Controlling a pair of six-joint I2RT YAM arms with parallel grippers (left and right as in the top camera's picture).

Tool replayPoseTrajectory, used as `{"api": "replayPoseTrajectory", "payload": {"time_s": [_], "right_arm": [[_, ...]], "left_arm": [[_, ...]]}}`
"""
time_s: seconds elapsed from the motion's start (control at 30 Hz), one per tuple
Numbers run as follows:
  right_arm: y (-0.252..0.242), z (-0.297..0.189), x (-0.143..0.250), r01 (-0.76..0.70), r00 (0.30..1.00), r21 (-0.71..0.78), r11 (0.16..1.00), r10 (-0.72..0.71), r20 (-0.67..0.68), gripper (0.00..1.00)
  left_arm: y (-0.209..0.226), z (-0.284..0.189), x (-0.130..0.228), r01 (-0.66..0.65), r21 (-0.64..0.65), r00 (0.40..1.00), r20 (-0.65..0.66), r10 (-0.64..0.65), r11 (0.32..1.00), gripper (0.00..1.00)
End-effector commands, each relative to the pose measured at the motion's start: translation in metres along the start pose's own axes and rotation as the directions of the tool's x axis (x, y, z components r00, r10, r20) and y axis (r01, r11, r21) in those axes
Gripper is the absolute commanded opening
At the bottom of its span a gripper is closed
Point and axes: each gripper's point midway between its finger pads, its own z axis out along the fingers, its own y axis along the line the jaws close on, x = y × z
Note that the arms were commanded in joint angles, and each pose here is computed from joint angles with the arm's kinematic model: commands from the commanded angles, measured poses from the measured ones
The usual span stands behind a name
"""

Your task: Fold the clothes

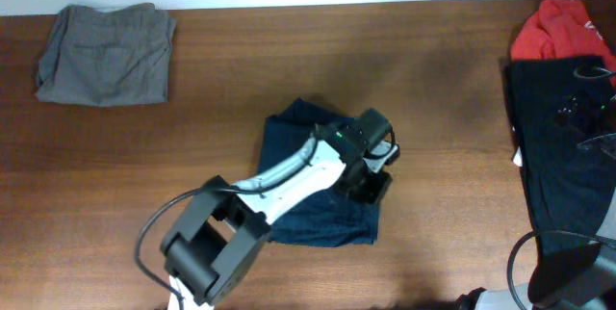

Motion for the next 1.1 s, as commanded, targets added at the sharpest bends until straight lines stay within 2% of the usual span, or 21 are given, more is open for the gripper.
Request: {"api": "replayPoseTrajectory", "payload": {"time_s": [0.0,0.03,0.1,0.13,0.23,0.27,0.3,0.37,0.47,0.53,0.6,0.67,0.73,0.8,0.83,0.97,1.07], "right_arm": [[-0.002,0.000,0.001,-0.005,1.000,0.007,1.000,0.005,0.001,0.98],[-0.002,0.000,0.001,-0.005,1.000,0.007,1.000,0.005,0.001,0.98],[-0.002,0.000,0.001,-0.005,1.000,0.007,1.000,0.005,0.001,0.98],[-0.002,0.000,0.001,-0.005,1.000,0.007,1.000,0.005,0.001,0.98],[-0.002,0.000,0.001,-0.005,1.000,0.007,1.000,0.005,0.001,0.98],[-0.002,0.000,0.001,-0.005,1.000,0.007,1.000,0.005,0.001,0.98],[-0.002,0.000,0.001,-0.005,1.000,0.007,1.000,0.005,0.001,0.98],[-0.002,0.000,0.001,-0.005,1.000,0.007,1.000,0.005,0.001,0.98],[-0.002,0.000,0.001,-0.005,1.000,0.007,1.000,0.005,0.001,0.98],[-0.002,0.000,0.001,-0.005,1.000,0.007,1.000,0.005,0.001,0.98],[-0.002,0.000,0.001,-0.005,1.000,0.007,1.000,0.005,0.001,0.98],[-0.002,0.000,0.001,-0.005,1.000,0.007,1.000,0.005,0.001,0.98],[-0.002,0.000,0.001,-0.005,1.000,0.007,1.000,0.005,0.001,0.98],[-0.002,0.000,0.001,-0.005,1.000,0.007,1.000,0.005,0.001,0.98],[-0.002,0.000,0.001,-0.005,1.000,0.007,1.000,0.005,0.001,0.98],[-0.002,0.000,0.001,-0.005,1.000,0.007,1.000,0.005,0.001,0.98],[-0.002,0.000,0.001,-0.005,1.000,0.007,1.000,0.005,0.001,0.98]], "left_arm": [[0.067,-0.083,-0.040,0.114,-0.210,0.973,0.220,-0.067,0.971,1.00],[0.106,-0.105,-0.040,0.205,-0.274,0.957,0.259,-0.133,0.940,1.00],[0.145,-0.122,-0.031,0.296,-0.315,0.939,0.270,-0.214,0.902,1.00],[0.172,-0.134,-0.018,0.372,-0.321,0.918,0.264,-0.295,0.871,1.00],[0.191,-0.144,0.009,0.471,-0.248,0.880,0.201,-0.431,0.846,0.98],[0.190,-0.143,0.029,0.495,-0.212,0.869,0.129,-0.478,0.843,0.56],[0.187,-0.139,0.041,0.484,-0.214,0.874,0.078,-0.479,0.849,0.43],[0.176,-0.126,0.054,0.459,-0.228,0.883,0.016,-0.469,0.858,0.35],[0.156,-0.106,0.060,0.386,-0.277,0.911,-0.034,-0.410,0.880,0.10],[0.161,-0.097,0.074,0.406,-0.366,0.893,-0.035,-0.448,0.837,0.10],[0.162,-0.080,0.098,0.436,-0.391,0.862,-0.077,-0.501,0.811,0.09],[0.165,-0.065,0.114,0.452,-0.392,0.845,-0.100,-0.525,0.801,0.09],[0.161,-0.043,0.129,0.472,-0.330,0.834,-0.132,-0.535,0.817,0.10],[0.161,-0.041,0.133,0.472,-0.333,0.832,-0.138,-0.538,0.816,0.09],[0.159,-0.045,0.129,0.472,-0.329,0.836,-0.128,-0.533,0.818,0.01],[0.132,-0.100,0.109,0.461,-0.296,0.867,-0.051,-0.496,0.837,0.01],[0.115,-0.133,0.113,0.451,-0.271,0.885,0.009,-0.466,0.850,0.04]]}}
